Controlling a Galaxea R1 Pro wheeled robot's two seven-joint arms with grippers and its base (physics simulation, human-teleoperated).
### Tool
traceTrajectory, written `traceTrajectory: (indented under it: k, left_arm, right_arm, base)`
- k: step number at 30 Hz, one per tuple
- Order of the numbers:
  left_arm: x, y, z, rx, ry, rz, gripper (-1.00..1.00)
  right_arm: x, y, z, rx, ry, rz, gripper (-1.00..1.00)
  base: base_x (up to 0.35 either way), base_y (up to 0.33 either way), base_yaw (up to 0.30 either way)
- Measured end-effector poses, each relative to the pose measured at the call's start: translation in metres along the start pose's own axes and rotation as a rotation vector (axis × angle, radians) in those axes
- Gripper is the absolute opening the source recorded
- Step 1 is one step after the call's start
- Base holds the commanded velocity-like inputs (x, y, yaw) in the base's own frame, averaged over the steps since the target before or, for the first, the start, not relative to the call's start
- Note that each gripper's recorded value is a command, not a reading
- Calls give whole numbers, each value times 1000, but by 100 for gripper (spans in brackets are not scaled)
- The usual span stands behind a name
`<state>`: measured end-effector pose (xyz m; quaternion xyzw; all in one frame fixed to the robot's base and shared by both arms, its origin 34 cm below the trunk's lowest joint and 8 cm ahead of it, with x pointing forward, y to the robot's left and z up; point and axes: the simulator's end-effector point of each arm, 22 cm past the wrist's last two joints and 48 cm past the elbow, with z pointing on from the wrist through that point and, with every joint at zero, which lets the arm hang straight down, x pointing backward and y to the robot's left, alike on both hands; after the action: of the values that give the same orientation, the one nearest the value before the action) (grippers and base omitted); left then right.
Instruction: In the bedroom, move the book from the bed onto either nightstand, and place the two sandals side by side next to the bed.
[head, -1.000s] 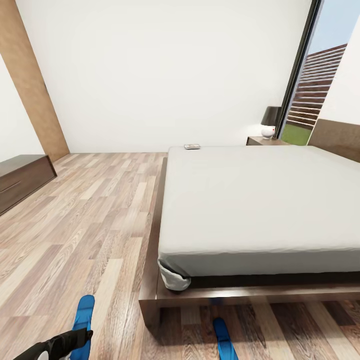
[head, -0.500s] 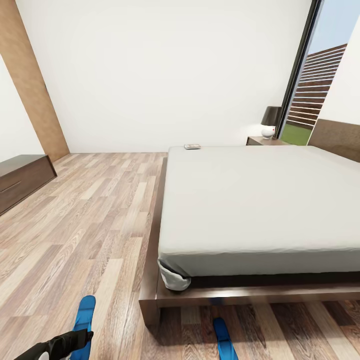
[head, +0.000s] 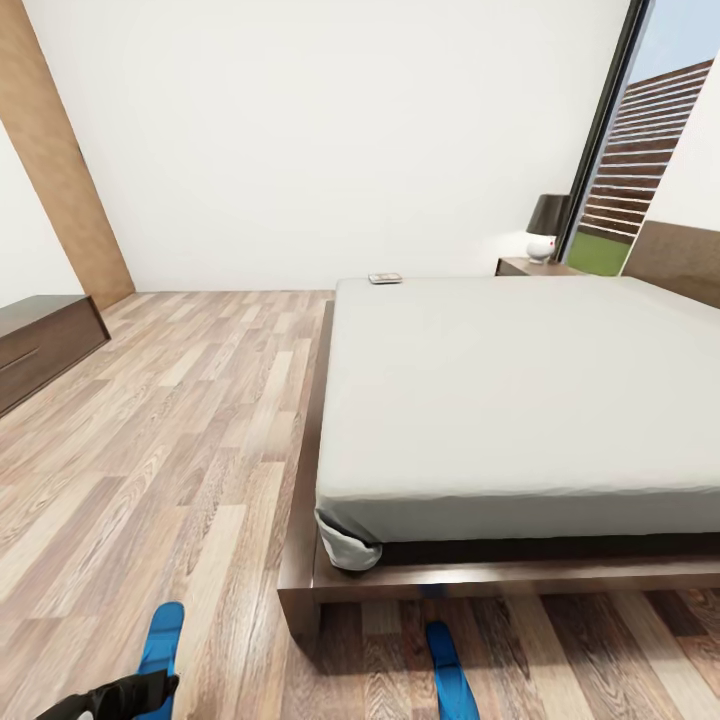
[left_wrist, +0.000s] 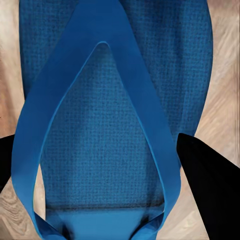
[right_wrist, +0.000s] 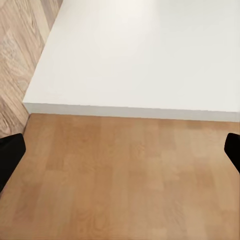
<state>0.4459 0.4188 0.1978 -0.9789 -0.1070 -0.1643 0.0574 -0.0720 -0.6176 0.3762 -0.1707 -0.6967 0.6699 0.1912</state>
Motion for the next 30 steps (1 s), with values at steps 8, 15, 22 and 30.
traceTrajectory:
  k: [8, 15, 22, 30]
  left_arm:
    - [-16, 4, 4, 5, -32, 0, -100]
    - [-29, 3, 12, 11, -61, 20, -100]
    - [-36, 4, 16, 13, -72, 30, -100]
    - [-36, 3, 19, 15, -63, 34, -100]
  right_arm:
    - [2, 0, 0, 0, 1, -8, 100]
    - [5, -3, 1, 12, 3, -33, 100]
    - [7, -5, 2, 19, 4, -47, 100]
    - [9, -6, 2, 24, 6, -58, 100]
  base:
    - [0, 0, 0]
    - [0, 0, 0]
    - [0, 0, 0]
    - [0, 0, 0]
